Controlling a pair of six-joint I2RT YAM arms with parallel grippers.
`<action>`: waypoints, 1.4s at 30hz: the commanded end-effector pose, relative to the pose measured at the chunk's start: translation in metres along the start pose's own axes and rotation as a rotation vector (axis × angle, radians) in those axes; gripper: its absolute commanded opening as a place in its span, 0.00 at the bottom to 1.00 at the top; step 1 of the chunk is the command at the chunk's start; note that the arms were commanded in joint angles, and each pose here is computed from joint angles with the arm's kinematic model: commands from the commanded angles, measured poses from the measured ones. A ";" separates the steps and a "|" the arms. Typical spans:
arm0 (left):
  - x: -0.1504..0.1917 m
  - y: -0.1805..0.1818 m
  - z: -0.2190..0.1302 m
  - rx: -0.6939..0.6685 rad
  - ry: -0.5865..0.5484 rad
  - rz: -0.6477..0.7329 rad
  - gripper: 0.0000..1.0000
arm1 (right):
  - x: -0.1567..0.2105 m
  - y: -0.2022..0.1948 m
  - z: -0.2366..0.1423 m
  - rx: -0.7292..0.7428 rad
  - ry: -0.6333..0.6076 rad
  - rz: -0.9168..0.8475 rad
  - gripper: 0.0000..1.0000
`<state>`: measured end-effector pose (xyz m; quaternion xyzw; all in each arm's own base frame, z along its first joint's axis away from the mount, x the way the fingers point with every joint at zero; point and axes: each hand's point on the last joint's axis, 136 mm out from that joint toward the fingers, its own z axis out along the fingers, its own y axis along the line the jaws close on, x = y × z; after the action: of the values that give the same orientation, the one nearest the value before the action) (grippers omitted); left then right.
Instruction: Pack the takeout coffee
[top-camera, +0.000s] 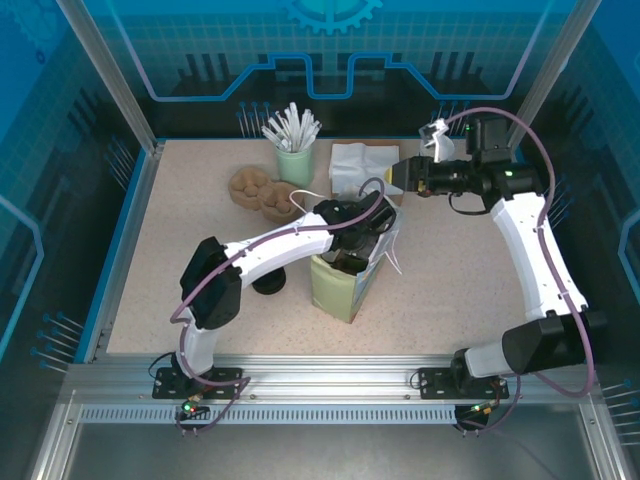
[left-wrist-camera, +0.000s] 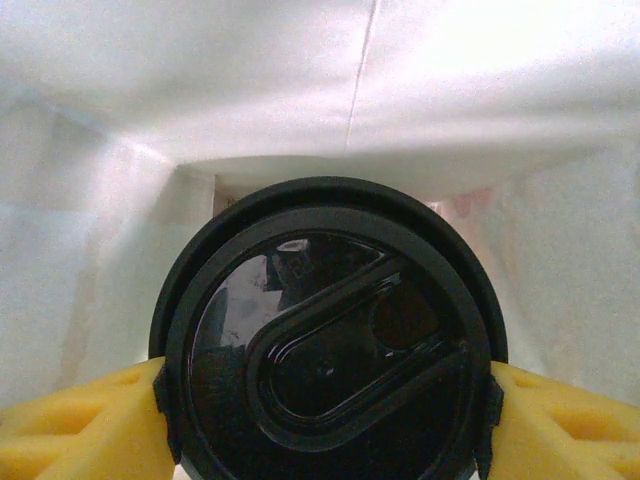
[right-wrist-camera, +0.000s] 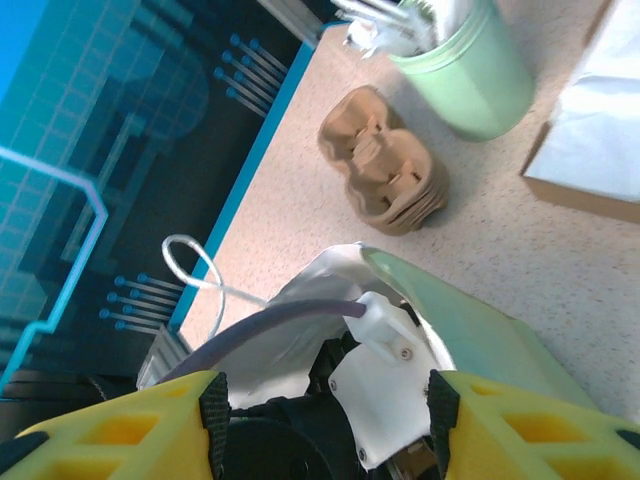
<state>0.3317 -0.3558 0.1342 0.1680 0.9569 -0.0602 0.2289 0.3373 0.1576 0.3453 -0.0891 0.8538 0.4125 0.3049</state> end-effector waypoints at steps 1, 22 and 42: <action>0.024 0.002 0.022 -0.015 0.125 0.031 0.70 | 0.000 -0.006 -0.025 0.093 -0.038 0.097 0.58; 0.046 -0.001 0.043 -0.013 0.205 -0.026 0.69 | 0.088 -0.045 -0.054 0.290 0.006 0.564 0.55; 0.066 -0.008 0.054 -0.036 0.227 -0.030 0.68 | 0.114 -0.027 -0.032 0.292 0.085 0.547 0.55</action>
<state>0.3338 -0.3652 0.1267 0.1436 0.9608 -0.0650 0.2281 0.2459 0.1235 0.2776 0.1680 0.9066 0.3531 0.1587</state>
